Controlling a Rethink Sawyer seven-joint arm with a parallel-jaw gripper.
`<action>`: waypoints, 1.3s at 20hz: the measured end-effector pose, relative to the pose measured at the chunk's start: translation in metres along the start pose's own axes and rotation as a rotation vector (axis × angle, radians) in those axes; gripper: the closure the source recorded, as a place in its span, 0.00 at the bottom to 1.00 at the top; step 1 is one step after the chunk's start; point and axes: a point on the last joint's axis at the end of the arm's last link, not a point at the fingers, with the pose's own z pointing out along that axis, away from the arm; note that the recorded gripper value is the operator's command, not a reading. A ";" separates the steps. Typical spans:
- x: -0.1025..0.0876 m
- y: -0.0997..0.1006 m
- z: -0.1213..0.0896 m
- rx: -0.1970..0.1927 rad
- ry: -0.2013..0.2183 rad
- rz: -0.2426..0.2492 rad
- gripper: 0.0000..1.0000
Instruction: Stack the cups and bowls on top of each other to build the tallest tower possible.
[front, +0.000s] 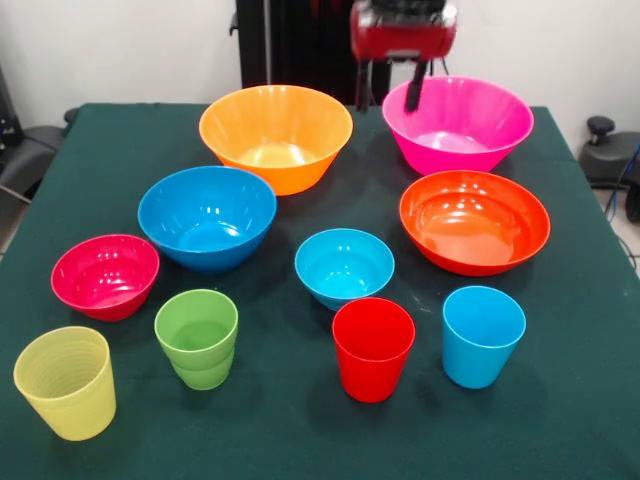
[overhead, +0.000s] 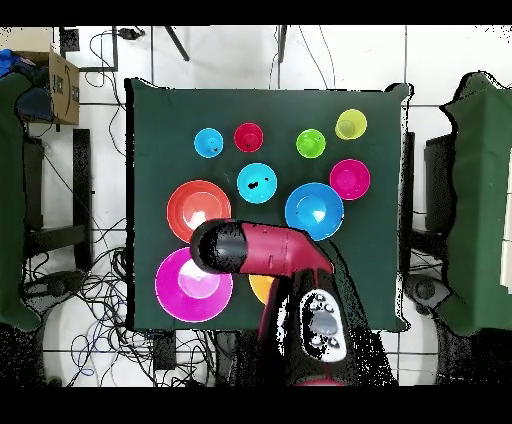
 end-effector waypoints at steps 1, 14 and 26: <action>-0.002 -0.003 0.006 0.002 -0.003 0.000 0.00; -0.028 -0.036 0.090 -0.006 0.030 0.038 0.00; -0.076 -0.047 0.117 0.006 0.016 0.035 0.00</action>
